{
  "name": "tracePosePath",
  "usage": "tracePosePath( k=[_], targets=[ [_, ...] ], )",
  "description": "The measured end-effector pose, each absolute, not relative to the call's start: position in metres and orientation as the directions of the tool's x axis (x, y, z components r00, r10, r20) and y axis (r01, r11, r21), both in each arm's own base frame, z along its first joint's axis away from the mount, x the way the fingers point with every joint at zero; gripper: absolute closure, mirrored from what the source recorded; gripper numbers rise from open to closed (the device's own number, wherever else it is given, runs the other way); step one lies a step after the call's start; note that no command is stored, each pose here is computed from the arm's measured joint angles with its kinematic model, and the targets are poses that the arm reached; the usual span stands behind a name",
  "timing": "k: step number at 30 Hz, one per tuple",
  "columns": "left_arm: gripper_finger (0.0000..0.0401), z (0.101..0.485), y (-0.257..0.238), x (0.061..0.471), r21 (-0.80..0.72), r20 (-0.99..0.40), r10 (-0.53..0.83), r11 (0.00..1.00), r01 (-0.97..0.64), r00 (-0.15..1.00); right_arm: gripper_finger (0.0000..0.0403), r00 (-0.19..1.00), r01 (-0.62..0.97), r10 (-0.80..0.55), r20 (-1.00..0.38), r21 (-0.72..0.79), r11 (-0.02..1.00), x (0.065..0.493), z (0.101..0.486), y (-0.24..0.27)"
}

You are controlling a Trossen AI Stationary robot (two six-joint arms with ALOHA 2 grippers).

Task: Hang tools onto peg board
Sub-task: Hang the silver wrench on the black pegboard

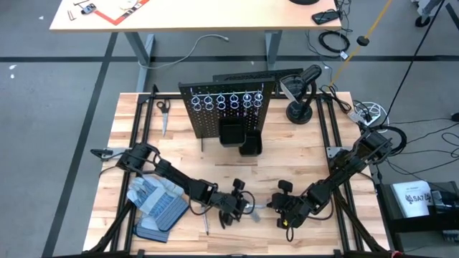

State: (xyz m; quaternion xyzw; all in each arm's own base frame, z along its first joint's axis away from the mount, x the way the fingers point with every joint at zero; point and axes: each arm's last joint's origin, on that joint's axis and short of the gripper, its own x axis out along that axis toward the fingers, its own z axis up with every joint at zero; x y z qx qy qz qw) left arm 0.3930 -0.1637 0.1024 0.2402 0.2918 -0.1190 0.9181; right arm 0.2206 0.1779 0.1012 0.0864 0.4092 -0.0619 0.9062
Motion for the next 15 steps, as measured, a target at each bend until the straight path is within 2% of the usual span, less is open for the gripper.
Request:
tracePosePath(
  k=[4,15],
  targets=[
    [0.0379,0.1057,-0.1665,0.3946,0.365,-0.565,-0.103,0.859,0.36,0.819,0.0403,0.656,0.184,-0.043,-0.753,0.104,0.978,0.2204,0.1006,0.1778],
    [0.0381,0.1061,-0.1668,0.3943,0.333,-0.571,-0.121,0.87,0.363,0.812,0.0403,0.654,0.181,-0.036,-0.756,0.111,0.977,0.2206,0.1008,0.1779]
  ],
)
